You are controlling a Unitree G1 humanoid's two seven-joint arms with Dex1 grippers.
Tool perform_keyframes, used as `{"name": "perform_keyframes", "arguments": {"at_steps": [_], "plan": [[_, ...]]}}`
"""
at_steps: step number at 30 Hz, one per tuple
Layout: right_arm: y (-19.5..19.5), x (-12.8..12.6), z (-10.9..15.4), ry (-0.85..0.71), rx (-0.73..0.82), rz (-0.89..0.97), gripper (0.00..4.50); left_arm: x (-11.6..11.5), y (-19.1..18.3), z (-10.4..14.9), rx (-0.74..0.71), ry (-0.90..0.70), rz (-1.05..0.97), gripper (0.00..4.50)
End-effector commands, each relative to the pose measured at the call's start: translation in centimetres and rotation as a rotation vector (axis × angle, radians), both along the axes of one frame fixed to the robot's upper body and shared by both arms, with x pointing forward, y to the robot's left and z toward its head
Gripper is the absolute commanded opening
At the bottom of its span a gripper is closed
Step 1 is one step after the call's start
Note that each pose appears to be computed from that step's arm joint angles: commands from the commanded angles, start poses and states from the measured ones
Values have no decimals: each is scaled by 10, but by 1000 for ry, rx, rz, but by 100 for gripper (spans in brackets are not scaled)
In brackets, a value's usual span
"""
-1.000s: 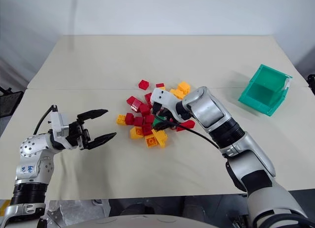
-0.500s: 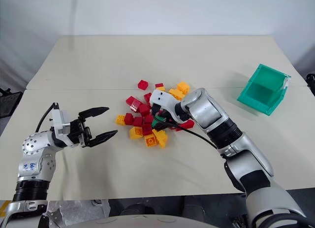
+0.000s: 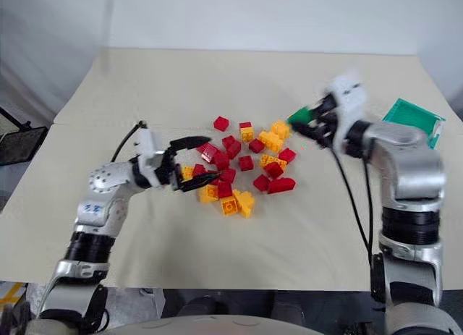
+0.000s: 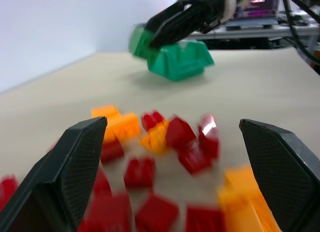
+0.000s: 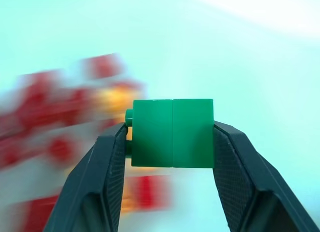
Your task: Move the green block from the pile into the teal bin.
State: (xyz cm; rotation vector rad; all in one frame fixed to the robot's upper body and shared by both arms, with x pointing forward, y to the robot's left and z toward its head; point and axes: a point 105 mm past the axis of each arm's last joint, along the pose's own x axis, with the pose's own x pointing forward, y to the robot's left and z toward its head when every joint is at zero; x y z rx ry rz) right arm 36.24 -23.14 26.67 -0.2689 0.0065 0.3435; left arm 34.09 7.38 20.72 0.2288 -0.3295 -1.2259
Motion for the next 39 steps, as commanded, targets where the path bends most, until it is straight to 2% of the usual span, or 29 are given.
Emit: {"name": "perform_keyframes", "arguments": {"at_steps": [1, 4, 8, 11, 14, 18, 24, 27, 29, 31, 34, 39], "plan": [[-54, -15, 14, -101, -34, -255, 205, 7, -20, 8, -14, 2, 0, 450], [-93, -17, 5, -105, -37, -442, 205, 12, -38, 10, -8, 6, -15, 450], [-132, -6, -5, -115, -48, -628, 205, 17, -56, 13, -18, 25, -23, 450], [-142, 1, -9, -122, -44, -668, 205, 19, -61, 14, -16, 28, -20, 450], [-135, 24, -19, -85, -5, -586, 303, 25, -64, 16, -13, 26, 10, 450], [-145, 33, -15, -107, -4, -599, 437, 33, -59, 15, -10, 53, 62, 450], [-142, 31, 0, -156, -28, -569, 444, 34, -39, 20, -38, 50, 105, 450], [-130, 25, 9, -185, -60, -485, 444, 32, -21, 17, -9, 23, 155, 450], [-111, 20, 11, -189, -69, -359, 444, 26, -8, 18, -12, 21, 141, 450], [-88, 11, 4, -164, -130, -201, 444, 13, 12, 20, -25, 14, 83, 450], [-72, 1, -3, -175, -238, -119, 444, 2, 37, 20, -2, 7, 83, 450], [-27, -39, -45, 23, -215, 287, 444, -19, 100, 3, 75, 48, 186, 450]]}}
